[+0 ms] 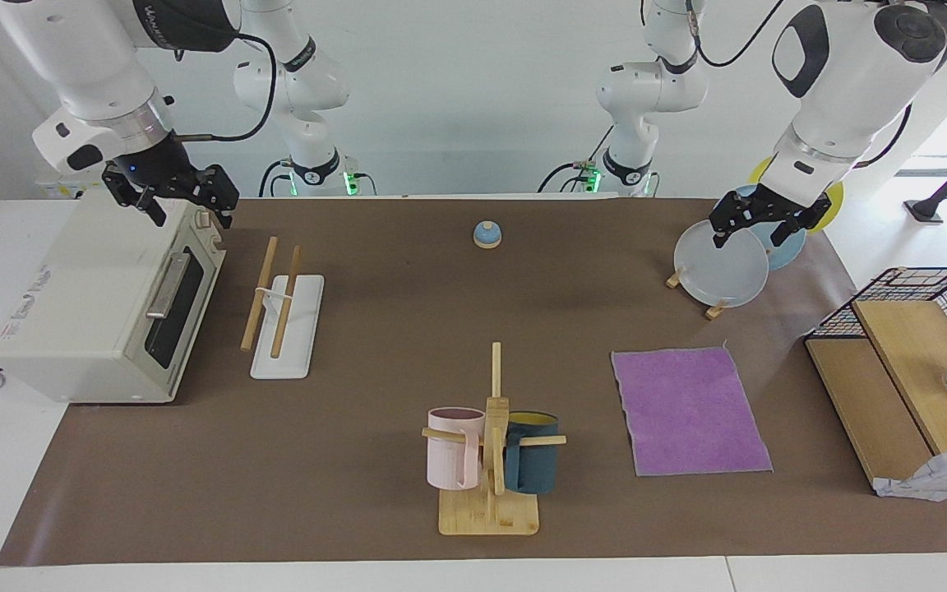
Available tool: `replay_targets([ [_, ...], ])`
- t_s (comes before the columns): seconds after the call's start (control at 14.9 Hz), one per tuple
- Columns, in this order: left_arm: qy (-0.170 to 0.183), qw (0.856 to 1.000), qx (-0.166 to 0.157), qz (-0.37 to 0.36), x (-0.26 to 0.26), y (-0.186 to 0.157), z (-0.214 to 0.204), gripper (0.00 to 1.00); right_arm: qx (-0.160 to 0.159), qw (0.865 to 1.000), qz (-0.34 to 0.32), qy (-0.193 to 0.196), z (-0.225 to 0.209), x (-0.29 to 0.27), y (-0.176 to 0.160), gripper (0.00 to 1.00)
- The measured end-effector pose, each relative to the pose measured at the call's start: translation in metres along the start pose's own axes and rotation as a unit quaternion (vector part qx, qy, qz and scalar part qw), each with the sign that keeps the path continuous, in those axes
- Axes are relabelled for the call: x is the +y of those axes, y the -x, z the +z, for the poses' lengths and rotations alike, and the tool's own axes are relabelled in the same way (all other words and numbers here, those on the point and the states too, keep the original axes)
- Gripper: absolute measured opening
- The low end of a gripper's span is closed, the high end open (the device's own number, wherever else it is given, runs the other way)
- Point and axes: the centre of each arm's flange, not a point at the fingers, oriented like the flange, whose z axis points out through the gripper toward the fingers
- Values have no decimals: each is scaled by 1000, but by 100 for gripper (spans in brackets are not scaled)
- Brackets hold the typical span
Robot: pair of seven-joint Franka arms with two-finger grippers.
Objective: Fold towel and hang on rack
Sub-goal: 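Move the left gripper toward the purple towel's nearest edge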
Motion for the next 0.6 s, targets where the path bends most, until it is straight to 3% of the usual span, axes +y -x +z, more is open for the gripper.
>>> replay_targets([
  [0.6,13,1000,11,-10,-8,-4,8,100,0,1000,0,0,0,0,0,100],
])
